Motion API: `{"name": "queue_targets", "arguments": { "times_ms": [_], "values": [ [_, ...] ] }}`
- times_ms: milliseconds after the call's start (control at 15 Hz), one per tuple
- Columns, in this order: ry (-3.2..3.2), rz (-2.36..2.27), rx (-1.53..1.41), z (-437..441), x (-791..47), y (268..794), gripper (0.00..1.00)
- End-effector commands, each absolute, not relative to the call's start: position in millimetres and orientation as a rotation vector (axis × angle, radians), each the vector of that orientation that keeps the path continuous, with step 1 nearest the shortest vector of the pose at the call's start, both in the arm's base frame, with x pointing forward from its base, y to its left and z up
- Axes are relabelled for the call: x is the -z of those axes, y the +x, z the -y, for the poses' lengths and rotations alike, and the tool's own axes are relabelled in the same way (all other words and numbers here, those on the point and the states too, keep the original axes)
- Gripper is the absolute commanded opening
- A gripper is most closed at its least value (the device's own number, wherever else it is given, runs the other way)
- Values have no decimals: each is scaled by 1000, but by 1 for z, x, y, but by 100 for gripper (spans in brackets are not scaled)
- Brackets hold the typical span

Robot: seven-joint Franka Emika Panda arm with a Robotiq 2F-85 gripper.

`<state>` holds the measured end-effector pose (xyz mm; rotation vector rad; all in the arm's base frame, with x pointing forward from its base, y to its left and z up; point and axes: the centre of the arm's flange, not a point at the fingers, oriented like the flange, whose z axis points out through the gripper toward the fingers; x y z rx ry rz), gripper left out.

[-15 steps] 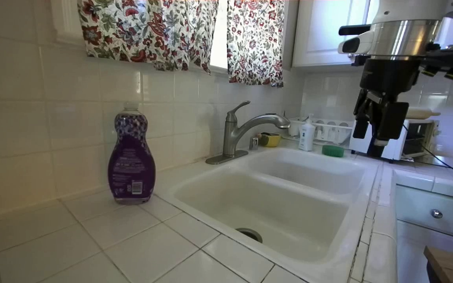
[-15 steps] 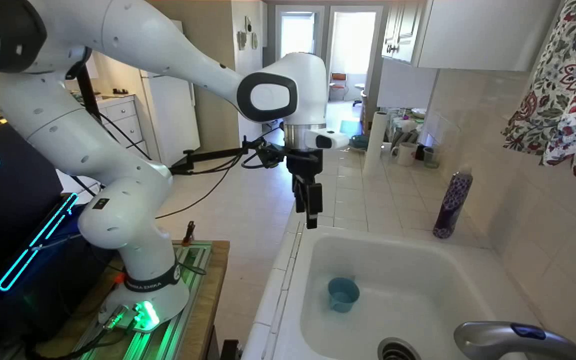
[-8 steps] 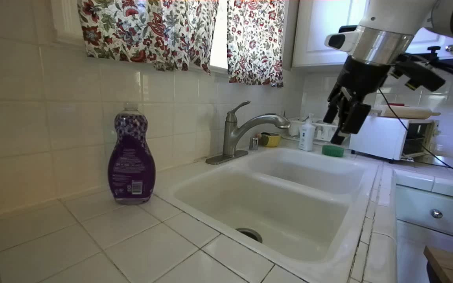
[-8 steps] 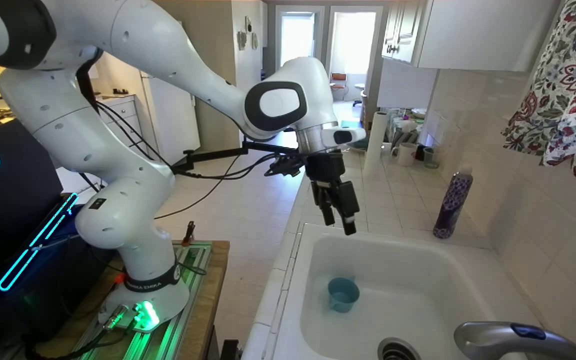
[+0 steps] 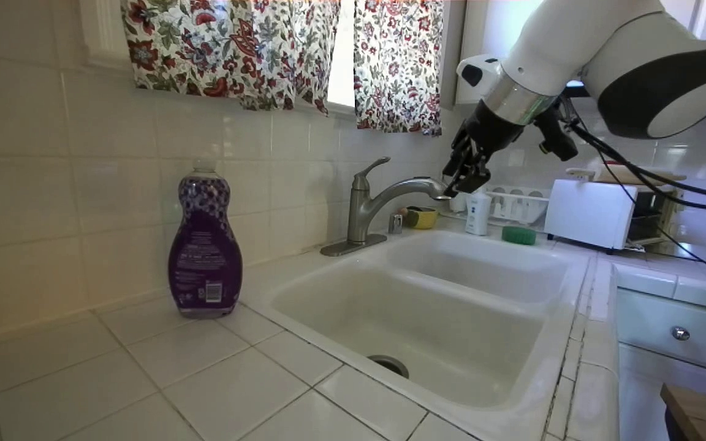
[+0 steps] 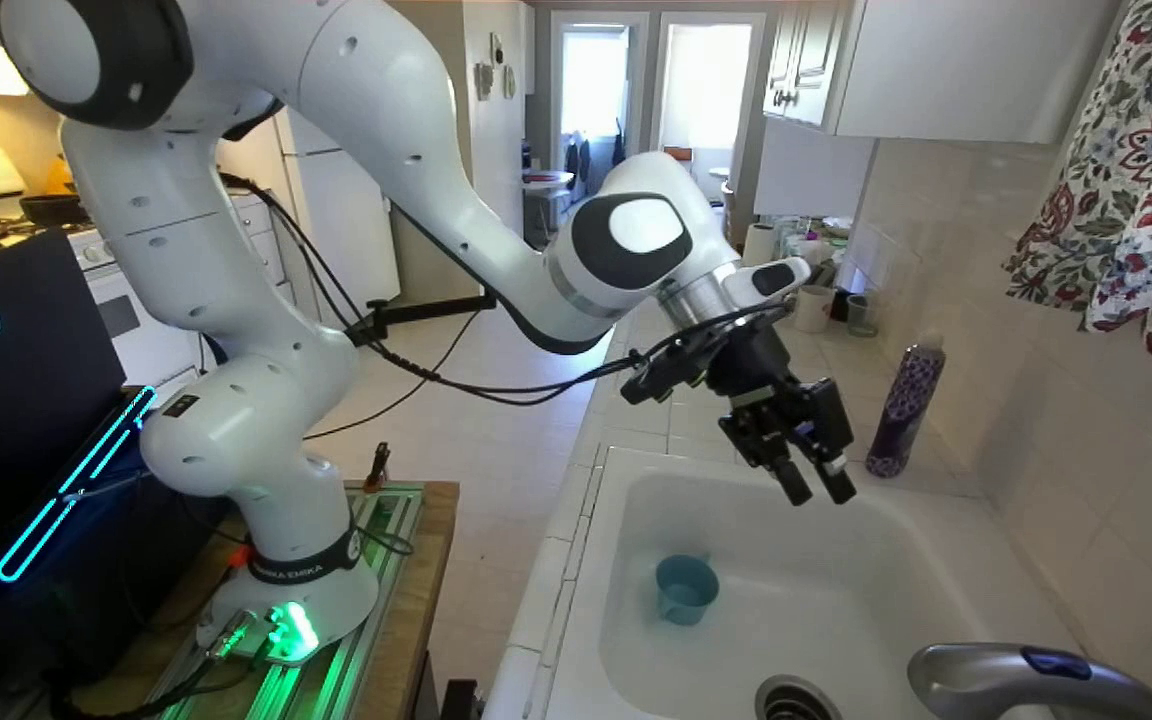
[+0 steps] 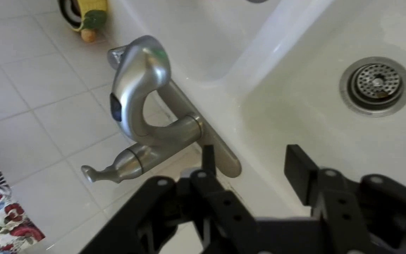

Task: Move the faucet head to the right

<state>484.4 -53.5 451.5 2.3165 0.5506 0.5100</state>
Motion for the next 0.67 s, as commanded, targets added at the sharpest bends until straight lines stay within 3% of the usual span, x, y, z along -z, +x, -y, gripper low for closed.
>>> {"name": "queue_targets", "arguments": {
  "times_ms": [0,267,600],
  "values": [
    [2183,-538,-547,68,-444,535,24],
    [2078,-526,-553,84,-430,559,0],
    [1993,-461,-505,100,-409,570,0]
  ]
}}
